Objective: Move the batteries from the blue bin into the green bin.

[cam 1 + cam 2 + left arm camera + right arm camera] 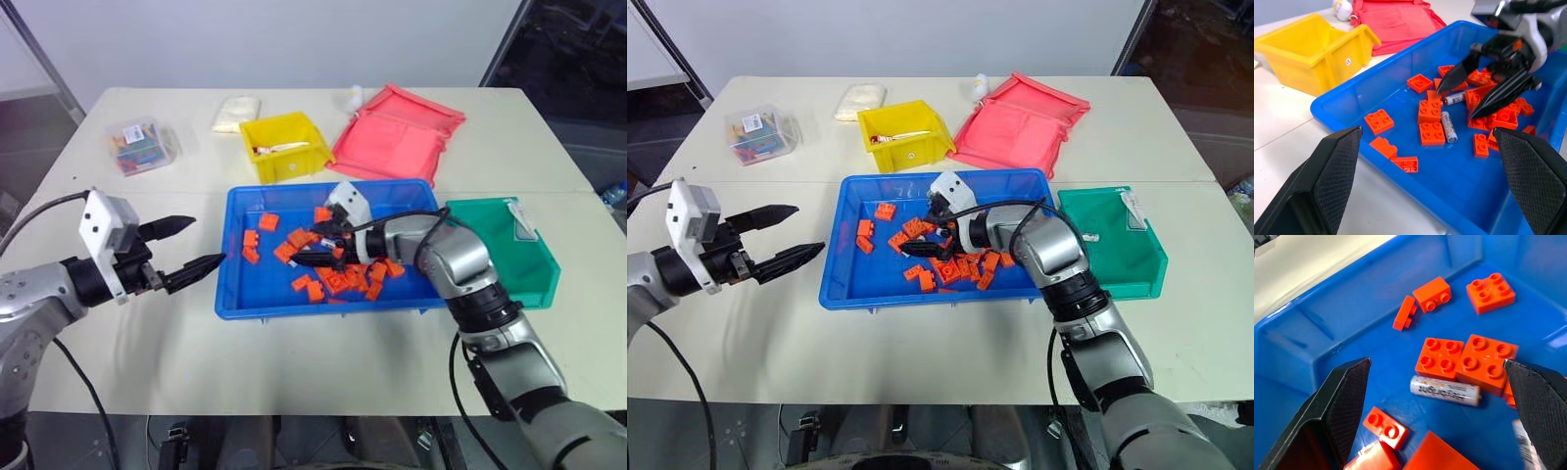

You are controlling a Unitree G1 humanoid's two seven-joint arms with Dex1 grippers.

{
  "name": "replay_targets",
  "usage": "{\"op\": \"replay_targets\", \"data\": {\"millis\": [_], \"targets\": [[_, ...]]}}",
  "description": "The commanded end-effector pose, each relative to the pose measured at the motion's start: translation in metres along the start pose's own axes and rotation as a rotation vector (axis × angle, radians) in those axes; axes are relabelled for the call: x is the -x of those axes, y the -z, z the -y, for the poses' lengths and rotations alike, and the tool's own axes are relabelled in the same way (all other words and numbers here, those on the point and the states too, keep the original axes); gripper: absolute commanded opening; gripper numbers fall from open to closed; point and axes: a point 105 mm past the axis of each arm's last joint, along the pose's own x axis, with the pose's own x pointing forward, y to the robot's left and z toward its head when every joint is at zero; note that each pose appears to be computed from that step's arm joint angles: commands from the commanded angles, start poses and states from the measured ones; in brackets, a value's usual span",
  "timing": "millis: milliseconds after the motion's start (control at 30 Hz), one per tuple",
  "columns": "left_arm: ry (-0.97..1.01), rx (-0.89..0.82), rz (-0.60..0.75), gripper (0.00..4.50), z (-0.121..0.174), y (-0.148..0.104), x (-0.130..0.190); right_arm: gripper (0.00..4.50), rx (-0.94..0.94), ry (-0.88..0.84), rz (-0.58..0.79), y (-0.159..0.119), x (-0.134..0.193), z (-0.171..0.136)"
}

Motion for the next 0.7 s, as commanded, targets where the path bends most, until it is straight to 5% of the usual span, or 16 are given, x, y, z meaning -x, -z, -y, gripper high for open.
{"op": "replay_targets", "data": {"millis": [33,700], "targets": [[-0.015,-0.041,0.051,4.5,0.002,-0.011,0.0,4.46,0.02,0.013,0.019,-0.014,-0.003,-0.001],[-0.045,-0.036,0.083,4.5,0.002,-0.01,-0.005,4.46,0.155,0.001,-0.104,0.005,-0.003,-0.016]]}}
